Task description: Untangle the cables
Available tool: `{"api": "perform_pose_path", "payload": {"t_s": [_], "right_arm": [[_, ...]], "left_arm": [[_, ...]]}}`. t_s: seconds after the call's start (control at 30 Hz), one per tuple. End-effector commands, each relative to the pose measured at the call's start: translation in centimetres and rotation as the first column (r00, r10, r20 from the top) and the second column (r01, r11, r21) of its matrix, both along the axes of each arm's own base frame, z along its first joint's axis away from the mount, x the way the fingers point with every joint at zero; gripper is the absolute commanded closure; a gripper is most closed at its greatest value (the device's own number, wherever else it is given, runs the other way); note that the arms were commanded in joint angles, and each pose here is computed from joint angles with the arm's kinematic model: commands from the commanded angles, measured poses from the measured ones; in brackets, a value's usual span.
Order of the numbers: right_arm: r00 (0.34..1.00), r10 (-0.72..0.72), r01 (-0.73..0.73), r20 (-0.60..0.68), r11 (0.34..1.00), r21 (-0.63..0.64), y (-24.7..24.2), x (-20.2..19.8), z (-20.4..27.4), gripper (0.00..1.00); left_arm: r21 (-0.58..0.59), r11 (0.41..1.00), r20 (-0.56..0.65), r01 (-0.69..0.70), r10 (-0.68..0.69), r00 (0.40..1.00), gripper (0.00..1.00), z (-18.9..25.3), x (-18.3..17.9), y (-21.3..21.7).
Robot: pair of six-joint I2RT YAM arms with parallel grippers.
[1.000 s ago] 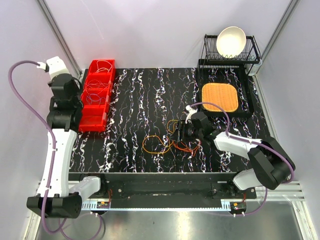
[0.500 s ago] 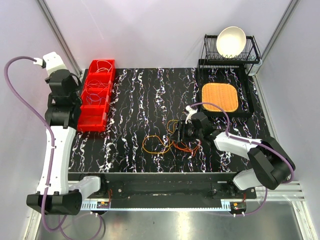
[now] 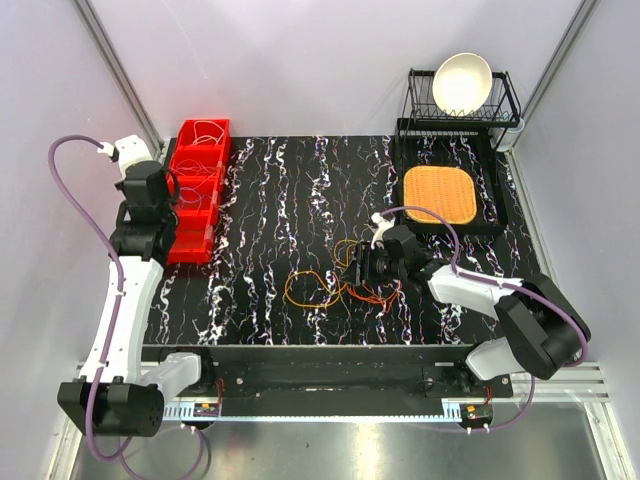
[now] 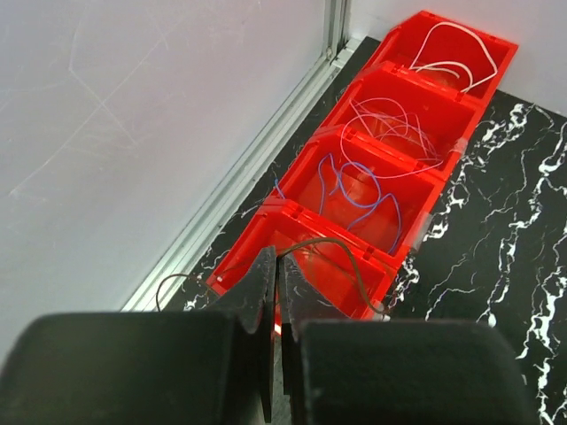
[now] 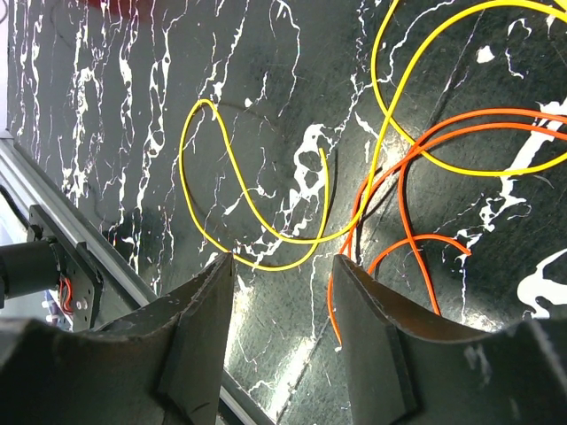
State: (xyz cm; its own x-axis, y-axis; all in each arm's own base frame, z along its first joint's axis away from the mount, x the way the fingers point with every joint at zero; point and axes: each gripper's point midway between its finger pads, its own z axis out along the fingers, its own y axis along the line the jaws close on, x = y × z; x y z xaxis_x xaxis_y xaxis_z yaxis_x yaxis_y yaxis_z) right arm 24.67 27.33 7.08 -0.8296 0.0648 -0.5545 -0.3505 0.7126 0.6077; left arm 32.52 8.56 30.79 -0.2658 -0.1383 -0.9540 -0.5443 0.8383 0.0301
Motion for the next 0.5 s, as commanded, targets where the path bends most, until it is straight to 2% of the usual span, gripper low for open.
{"api": "perform_pose_path", "payload": {"t_s": [0.0, 0.3, 0.47], "right_arm": [[0.997, 0.016, -0.019, 0.070, 0.999, 0.043, 0.3, 0.6, 1.7, 0.46], [0.997, 0.018, -0.021, 0.074, 0.999, 0.050, 0.3, 0.6, 1.8, 0.46], [0.997, 0.017, -0.021, 0.076, 0.998, 0.053, 0.2, 0.6, 1.8, 0.46]], "left_arm": [[-0.005, 0.999, 0.068, -0.049, 0.050, 0.996, 1.00, 1.1, 0.1, 0.7], [0.051, 0.959, -0.022, -0.280, 0.281, 0.959, 1.00, -1.2, -1.8, 4.4], [0.058, 0.951, -0.092, -0.303, 0.307, 0.947, 1.00, -3.2, -1.6, 4.9]]}}
